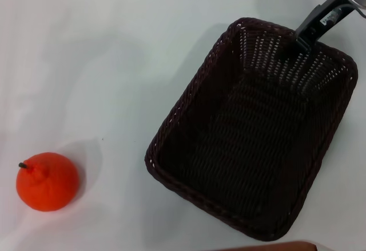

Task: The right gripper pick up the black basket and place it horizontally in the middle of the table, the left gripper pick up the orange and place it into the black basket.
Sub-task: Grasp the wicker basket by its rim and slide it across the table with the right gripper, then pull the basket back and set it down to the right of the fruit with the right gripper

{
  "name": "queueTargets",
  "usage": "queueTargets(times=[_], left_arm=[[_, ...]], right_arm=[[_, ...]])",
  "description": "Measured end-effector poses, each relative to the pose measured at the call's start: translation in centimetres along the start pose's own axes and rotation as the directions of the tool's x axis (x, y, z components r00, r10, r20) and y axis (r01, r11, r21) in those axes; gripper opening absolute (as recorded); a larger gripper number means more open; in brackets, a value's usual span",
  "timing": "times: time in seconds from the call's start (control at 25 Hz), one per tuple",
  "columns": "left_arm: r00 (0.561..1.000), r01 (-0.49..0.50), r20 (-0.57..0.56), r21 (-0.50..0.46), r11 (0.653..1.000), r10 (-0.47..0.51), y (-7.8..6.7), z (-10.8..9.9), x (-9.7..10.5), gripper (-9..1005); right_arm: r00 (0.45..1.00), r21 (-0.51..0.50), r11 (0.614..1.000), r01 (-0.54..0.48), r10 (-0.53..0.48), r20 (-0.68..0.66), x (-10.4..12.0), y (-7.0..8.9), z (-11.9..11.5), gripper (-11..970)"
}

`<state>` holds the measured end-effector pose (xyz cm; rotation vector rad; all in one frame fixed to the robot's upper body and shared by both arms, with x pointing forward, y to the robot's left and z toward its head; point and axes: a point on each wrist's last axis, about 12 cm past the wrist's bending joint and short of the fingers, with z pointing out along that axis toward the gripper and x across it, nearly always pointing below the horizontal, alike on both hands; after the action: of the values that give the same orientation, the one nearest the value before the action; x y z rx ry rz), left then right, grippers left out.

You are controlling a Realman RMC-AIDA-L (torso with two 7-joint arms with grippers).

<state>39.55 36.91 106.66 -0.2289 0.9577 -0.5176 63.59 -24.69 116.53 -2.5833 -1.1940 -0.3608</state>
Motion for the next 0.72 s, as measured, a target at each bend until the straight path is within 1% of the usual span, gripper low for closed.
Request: queueTargets(times=[0.16,0.24,0.28,0.36,0.44,0.52,0.6,0.72], left_arm=[[1.000,-0.005,-0.002,-0.004,1.000,0.005,0.1,-0.2,-0.2,827],[1.000,-0.008,-0.003,-0.010,1.000,0.008,0.1,-0.3,-0.2,826],[1.000,-0.008,-0.004,-0.012,1.000,0.008,0.2,-0.3,-0.2,826],[1.000,-0.007,-0.007,-0.014,1.000,0.007,0.2,-0.2,-0.2,826],[1.000,-0.006,-0.008,-0.012,1.000,0.005,0.2,-0.1,-0.1,825],[1.000,-0.004,-0.010,-0.013,1.000,0.004,0.3,0.1,0.0,825],[1.000,-0.004,-0.014,-0.019,1.000,0.004,0.4,0.1,0.1,825],[1.000,-0.003,-0.019,-0.025,1.000,0.003,0.5,0.2,0.1,824]], right_arm=[[0.999,0.028,0.999,-0.047,0.047,-0.008,-0.6,0.1,-0.3,287],[0.993,0.068,0.992,-0.104,0.108,-0.055,-1.3,0.5,-0.9,222],[0.993,0.068,0.992,-0.104,0.108,-0.055,-1.3,0.5,-0.9,211],[0.979,0.103,0.983,-0.153,0.165,-0.116,-1.7,0.9,-1.5,188],[0.953,0.150,0.966,-0.210,0.237,-0.191,-2.2,1.4,-2.4,166],[0.922,0.194,0.949,-0.247,0.292,-0.255,-2.9,1.8,-3.1,164],[0.877,0.245,0.926,-0.288,0.358,-0.321,-3.8,2.2,-3.5,163],[0.792,0.324,0.882,-0.341,0.455,-0.407,-5.3,2.8,-3.7,161]])
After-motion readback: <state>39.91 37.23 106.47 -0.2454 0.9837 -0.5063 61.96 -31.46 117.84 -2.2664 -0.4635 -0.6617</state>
